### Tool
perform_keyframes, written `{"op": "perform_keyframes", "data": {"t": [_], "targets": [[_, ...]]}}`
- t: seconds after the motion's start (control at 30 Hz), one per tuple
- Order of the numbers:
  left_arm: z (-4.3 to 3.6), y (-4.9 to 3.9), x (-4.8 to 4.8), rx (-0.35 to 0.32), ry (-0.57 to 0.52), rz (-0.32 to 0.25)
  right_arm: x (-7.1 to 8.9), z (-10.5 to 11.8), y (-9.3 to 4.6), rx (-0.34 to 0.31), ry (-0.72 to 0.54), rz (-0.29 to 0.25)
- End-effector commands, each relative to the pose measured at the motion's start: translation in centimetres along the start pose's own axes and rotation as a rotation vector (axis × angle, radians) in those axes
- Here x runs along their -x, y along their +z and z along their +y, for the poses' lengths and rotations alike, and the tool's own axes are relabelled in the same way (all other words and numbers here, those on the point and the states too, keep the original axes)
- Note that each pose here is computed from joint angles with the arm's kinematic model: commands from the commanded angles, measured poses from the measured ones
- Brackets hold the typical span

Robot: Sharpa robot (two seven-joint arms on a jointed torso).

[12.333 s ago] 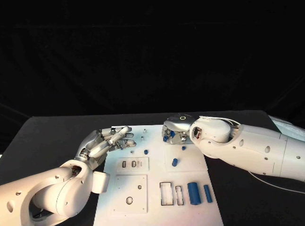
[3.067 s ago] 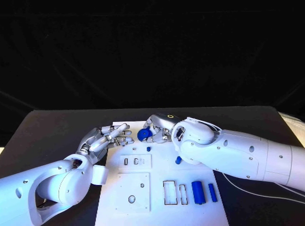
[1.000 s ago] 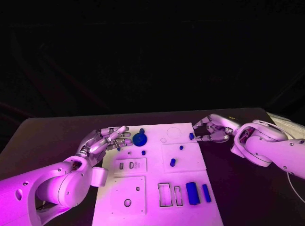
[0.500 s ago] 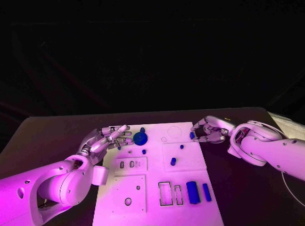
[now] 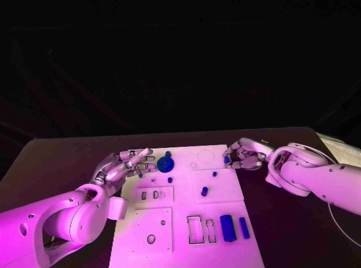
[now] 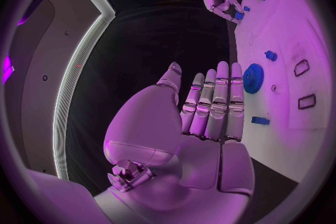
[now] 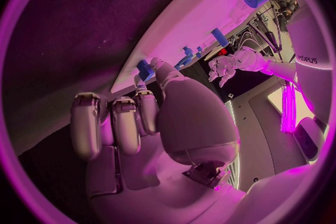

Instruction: Assemble the parts on the task board

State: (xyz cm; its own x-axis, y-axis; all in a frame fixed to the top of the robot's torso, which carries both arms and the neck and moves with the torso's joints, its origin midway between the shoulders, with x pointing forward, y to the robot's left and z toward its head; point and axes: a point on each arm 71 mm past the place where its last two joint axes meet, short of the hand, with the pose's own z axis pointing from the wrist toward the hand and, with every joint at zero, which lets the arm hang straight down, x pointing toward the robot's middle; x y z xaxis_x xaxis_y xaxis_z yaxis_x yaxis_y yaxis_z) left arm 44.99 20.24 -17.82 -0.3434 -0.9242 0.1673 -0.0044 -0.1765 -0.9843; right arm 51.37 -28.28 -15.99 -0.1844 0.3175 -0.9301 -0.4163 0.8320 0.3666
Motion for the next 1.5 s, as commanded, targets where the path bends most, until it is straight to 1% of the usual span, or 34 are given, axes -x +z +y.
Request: {"op": "perform_keyframes", "data": {"t": [0.03,0.57,0.9,1.03,1.17,1.27,1.37,1.5], "targets": [[-0.09,0.02,-0.24,-0.014,-0.003,0.024,-0.3,0.1,0.1,0.005,-0.007,0.021],[-0.09,0.02,-0.16,-0.013,-0.002,0.022,-0.2,0.0,0.0,-0.001,-0.010,0.010],[-0.06,0.02,-0.15,-0.013,-0.002,0.022,0.1,0.2,0.0,-0.004,0.013,-0.037],[-0.06,0.01,-0.12,-0.013,-0.002,0.021,0.2,0.7,0.0,-0.040,0.080,-0.064],[-0.07,-0.03,-0.03,-0.013,0.000,0.019,0.3,1.7,-0.1,-0.068,0.134,-0.080],[-0.08,-0.05,0.01,-0.012,0.000,0.018,0.4,2.9,-0.1,-0.074,0.156,-0.087],[-0.14,-0.12,-0.02,-0.016,-0.001,0.020,0.3,4.5,-0.1,-0.069,0.162,-0.087],[-0.24,-0.21,0.34,-0.021,0.003,0.012,-0.3,6.9,0.4,-0.049,0.162,-0.081]]}}
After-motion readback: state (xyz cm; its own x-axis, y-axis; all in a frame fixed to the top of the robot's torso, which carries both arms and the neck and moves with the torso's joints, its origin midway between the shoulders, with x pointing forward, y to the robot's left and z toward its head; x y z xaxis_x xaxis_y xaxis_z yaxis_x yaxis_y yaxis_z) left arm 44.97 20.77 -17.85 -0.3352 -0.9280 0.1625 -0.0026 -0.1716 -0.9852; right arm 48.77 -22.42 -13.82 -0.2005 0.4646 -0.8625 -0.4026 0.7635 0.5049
